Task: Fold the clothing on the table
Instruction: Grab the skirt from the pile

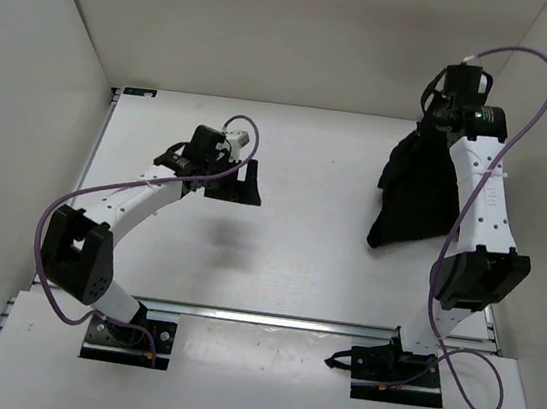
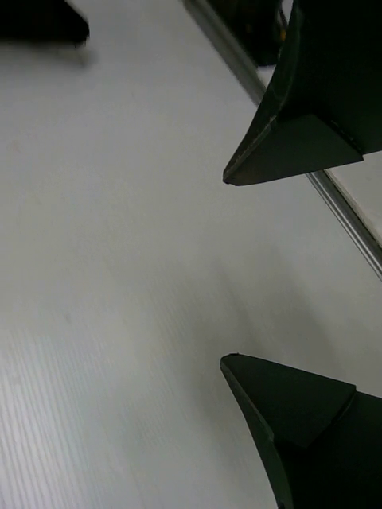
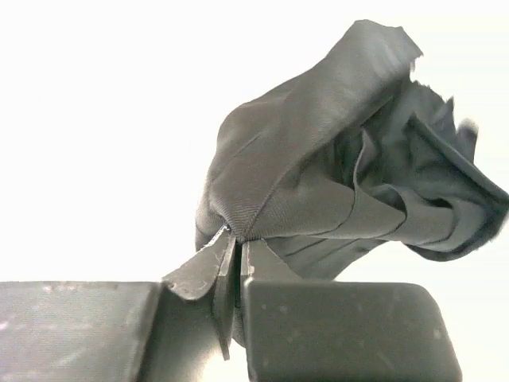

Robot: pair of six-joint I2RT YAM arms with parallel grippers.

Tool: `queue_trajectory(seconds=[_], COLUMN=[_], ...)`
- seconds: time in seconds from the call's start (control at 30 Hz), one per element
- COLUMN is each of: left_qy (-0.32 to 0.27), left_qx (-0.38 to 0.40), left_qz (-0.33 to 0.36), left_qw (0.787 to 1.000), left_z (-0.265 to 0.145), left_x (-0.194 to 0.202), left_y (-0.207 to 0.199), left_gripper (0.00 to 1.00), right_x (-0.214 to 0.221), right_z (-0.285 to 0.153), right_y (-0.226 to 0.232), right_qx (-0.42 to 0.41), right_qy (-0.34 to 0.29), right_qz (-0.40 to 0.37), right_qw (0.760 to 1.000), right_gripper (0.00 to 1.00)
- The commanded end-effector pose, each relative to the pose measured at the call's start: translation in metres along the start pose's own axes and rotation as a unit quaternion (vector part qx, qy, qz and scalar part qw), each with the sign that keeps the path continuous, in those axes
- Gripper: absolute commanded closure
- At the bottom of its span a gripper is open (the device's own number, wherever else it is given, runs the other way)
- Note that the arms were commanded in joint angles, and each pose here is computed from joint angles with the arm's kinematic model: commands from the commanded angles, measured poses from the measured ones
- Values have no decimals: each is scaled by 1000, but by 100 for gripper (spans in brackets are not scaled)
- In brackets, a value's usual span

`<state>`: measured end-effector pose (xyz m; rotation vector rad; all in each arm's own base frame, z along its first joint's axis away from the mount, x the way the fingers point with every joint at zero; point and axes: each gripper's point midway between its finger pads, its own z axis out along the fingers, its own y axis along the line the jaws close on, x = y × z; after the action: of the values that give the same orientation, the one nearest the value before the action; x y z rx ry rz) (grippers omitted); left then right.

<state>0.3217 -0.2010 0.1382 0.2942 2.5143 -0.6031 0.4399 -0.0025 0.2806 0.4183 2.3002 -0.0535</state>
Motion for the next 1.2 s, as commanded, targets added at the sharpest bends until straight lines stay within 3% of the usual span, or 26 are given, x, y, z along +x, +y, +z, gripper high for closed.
queue_trajectory(seconds=[0.0, 0.03, 0.07, 0.13, 0.17, 0.23, 0.27, 0.33, 0.4, 0.53, 0.63, 0.97, 1.03, 1.17], left_qy=[-69, -110, -107, -142, -128, -150, -142, -144, -147, -148, -133, -47, -21, 8], left_qx=[196, 238, 261, 344, 354, 422, 429, 481, 493, 425, 411, 443, 464, 466], left_qz=[-57, -79, -95, -141, -163, -224, -248, -291, -303, -363, -418, -540, -569, -611], left_qw=[977, 962, 955, 917, 912, 866, 857, 815, 802, 816, 799, 714, 679, 640], left_z=[-10, -19, -18, -30, -22, -35, -25, -37, -37, -8, 5, 16, 8, 6], left_x=[-23, -42, -36, -52, -43, -60, -56, -71, -81, -75, -61, -27, -22, -12], left_y=[-70, -88, -91, -119, -122, -139, -137, -151, -164, -156, -148, -173, -178, -178], left_gripper=[1, 1, 1, 1, 1, 1, 2, 1, 2, 1, 1, 1, 1, 1], right_x=[-28, -36, -40, -49, -53, -58, -56, -58, -55, -59, -60, -54, -52, -49], right_z=[-42, -52, -55, -77, -81, -100, -104, -121, -127, -153, -171, -187, -186, -185], right_y=[14, 15, 22, 31, 32, 36, 42, 46, 47, 54, 64, 81, 79, 81], right_qx=[-13, -20, -34, -53, -51, -66, -77, -92, -109, -141, -169, -202, -196, -201], right_qy=[-40, -59, -67, -93, -104, -124, -126, -142, -140, -167, -182, -189, -187, -189], right_qz=[-29, -30, -28, -29, -31, -30, -33, -34, -29, -25, -27, -36, -42, -45], right_qw=[999, 998, 997, 994, 993, 990, 989, 985, 984, 976, 968, 960, 962, 960], right_gripper=[100, 100, 100, 100, 100, 100, 100, 100, 100, 100, 100, 99, 99, 100])
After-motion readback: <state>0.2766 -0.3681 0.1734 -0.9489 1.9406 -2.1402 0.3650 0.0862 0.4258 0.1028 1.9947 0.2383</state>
